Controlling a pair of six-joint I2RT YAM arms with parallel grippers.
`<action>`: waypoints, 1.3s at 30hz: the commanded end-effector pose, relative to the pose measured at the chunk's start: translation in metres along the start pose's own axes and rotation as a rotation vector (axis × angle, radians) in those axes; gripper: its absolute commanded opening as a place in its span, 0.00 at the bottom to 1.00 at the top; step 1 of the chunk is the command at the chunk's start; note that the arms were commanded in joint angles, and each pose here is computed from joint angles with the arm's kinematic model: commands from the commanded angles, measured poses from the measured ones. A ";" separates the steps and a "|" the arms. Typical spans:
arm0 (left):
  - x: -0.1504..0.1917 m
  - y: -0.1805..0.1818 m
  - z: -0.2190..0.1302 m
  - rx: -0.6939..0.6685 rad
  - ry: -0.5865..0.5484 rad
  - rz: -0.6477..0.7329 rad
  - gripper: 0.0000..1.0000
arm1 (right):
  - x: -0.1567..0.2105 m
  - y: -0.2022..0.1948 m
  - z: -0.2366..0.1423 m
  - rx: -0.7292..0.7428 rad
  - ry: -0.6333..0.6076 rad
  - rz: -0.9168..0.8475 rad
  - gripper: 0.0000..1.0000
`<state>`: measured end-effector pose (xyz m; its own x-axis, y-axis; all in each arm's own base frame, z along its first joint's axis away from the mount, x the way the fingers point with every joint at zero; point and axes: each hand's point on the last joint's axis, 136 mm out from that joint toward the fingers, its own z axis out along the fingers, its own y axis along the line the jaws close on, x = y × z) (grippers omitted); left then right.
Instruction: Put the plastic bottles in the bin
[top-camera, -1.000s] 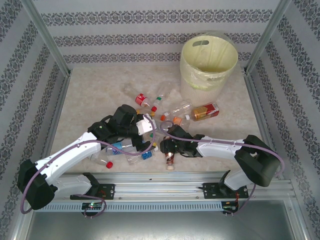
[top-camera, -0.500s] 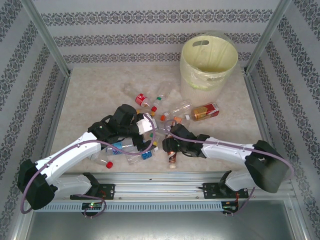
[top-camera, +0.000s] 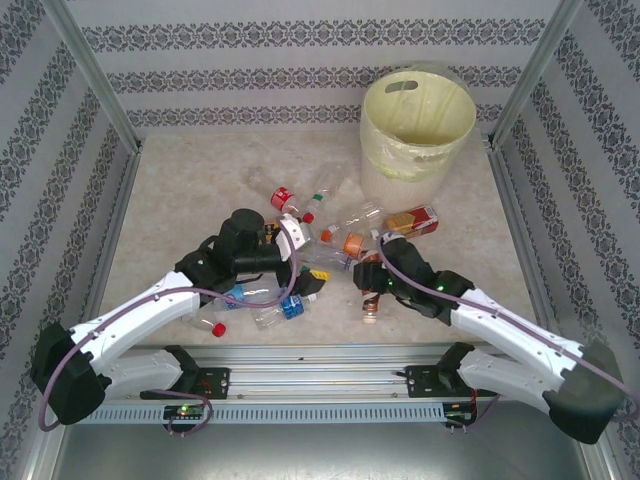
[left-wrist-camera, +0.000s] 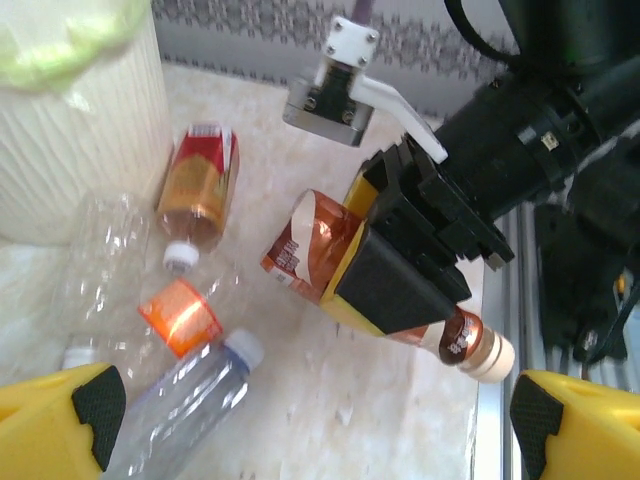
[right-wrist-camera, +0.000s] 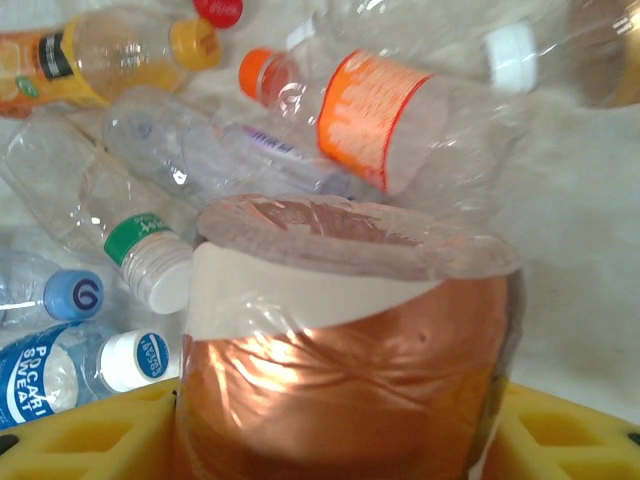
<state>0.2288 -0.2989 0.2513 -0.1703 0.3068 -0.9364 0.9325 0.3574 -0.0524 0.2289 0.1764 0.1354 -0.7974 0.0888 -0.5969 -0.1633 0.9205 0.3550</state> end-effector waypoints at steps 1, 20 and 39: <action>-0.048 -0.009 -0.006 0.038 -0.226 -0.041 1.00 | -0.022 -0.010 -0.025 0.036 -0.056 -0.028 0.62; -0.095 -0.006 -0.005 0.121 -0.508 -0.162 1.00 | -0.186 -0.003 -0.121 0.054 -0.389 -0.079 0.62; -0.089 -0.006 -0.021 0.047 -0.503 -0.107 1.00 | -0.330 0.006 -0.152 0.119 -0.601 -0.115 0.62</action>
<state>0.2377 -0.3142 0.3269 -0.1678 -0.1569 -0.9733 0.9264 0.3126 -0.2101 0.3924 0.0982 0.4231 -0.3647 0.1660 -0.9162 -0.1319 0.9649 0.2273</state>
